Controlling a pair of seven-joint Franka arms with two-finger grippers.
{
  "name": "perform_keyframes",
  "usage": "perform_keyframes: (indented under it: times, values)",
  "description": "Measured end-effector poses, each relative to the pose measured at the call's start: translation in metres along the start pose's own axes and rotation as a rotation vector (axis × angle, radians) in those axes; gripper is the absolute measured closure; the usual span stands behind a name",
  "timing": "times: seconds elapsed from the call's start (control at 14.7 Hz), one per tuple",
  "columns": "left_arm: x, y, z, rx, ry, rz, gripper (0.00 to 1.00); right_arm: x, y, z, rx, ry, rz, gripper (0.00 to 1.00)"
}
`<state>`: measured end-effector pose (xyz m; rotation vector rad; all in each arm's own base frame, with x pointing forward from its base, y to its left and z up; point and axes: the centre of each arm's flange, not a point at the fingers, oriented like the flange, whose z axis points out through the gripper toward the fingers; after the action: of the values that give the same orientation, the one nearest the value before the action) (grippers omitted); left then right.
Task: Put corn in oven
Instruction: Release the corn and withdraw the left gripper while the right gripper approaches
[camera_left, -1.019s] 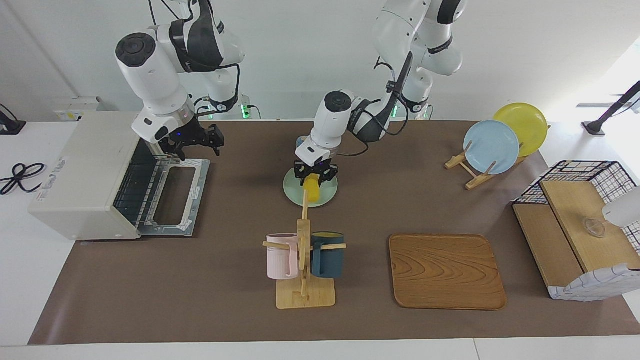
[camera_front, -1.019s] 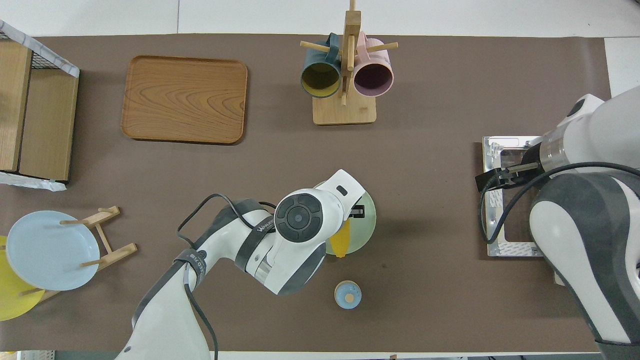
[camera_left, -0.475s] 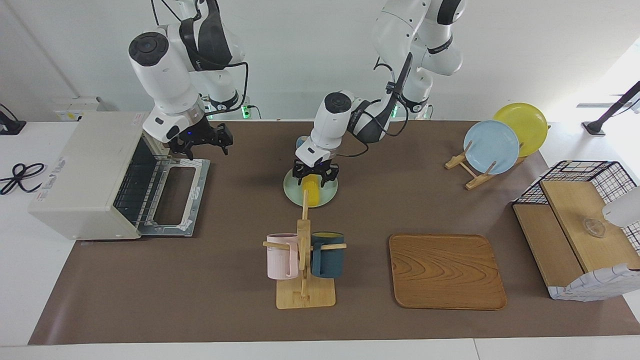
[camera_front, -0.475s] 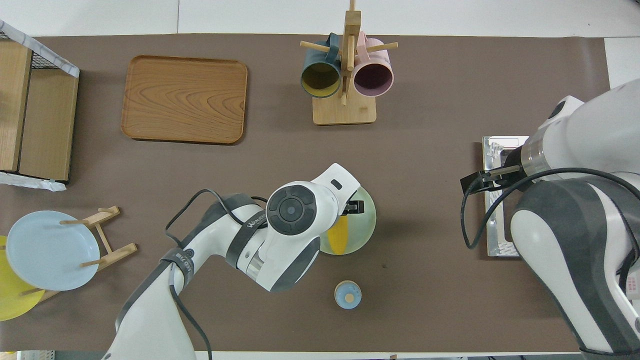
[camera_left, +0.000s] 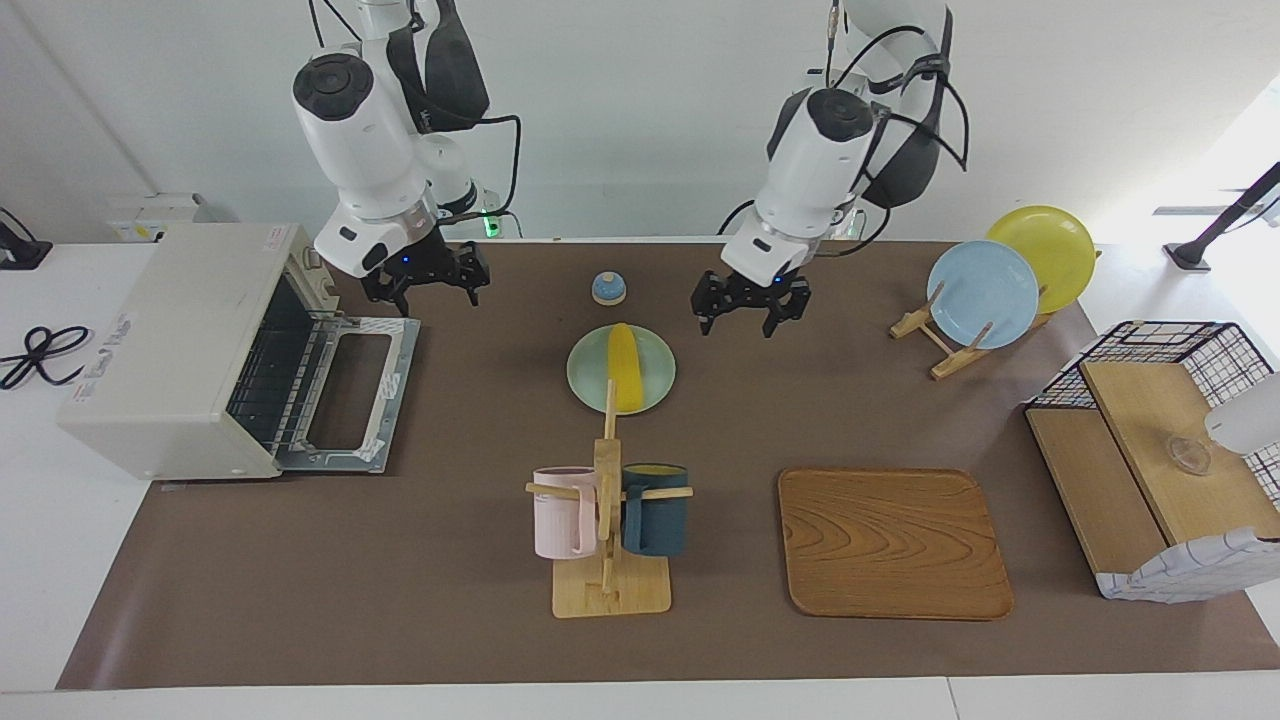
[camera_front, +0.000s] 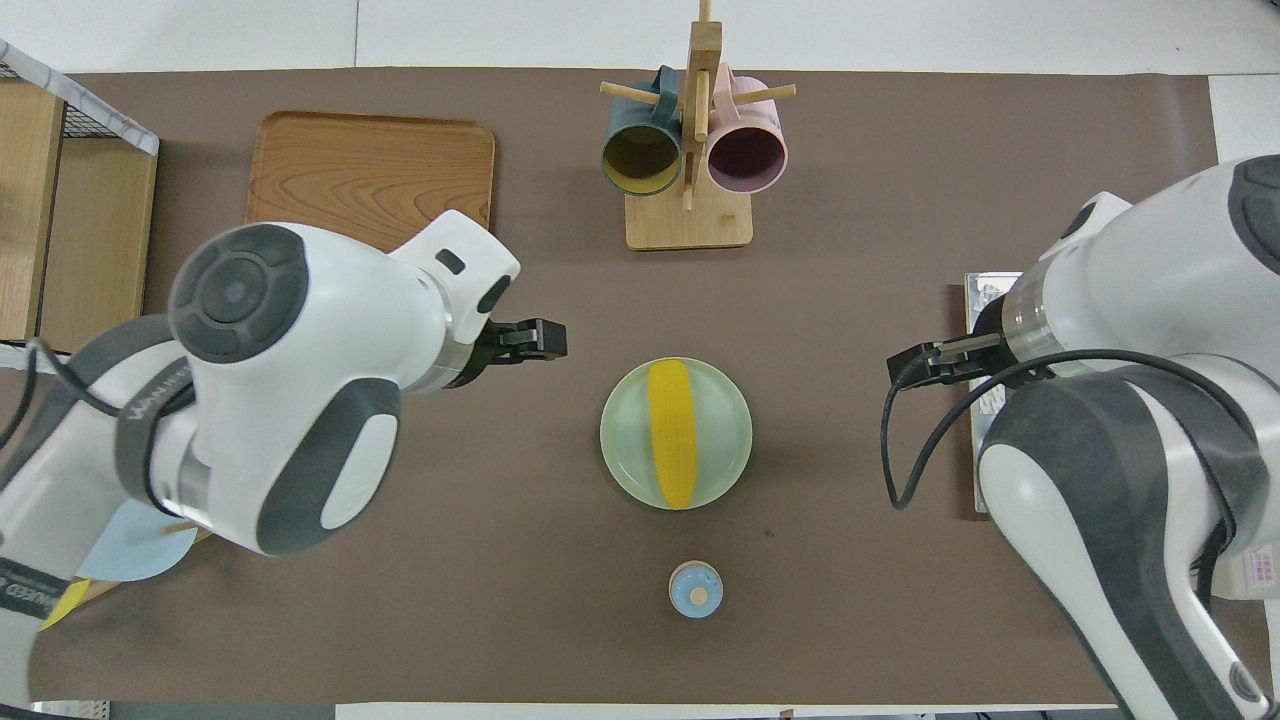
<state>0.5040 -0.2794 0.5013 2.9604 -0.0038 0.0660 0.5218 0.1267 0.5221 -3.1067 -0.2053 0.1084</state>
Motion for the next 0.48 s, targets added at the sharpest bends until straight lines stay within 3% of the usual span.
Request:
perform_keyframes:
  times: [0.27,0.48]
  values:
    - [0.037,-0.108,-0.03,0.02,0.005,0.019,0.0,0.009,-0.09,-0.008,-0.009,-0.001,0.035,0.0]
    - [0.053,-0.167,-0.058,0.043,0.02,0.027,0.0,0.019,-0.17,0.002,-0.068,-0.004,0.016,0.0]
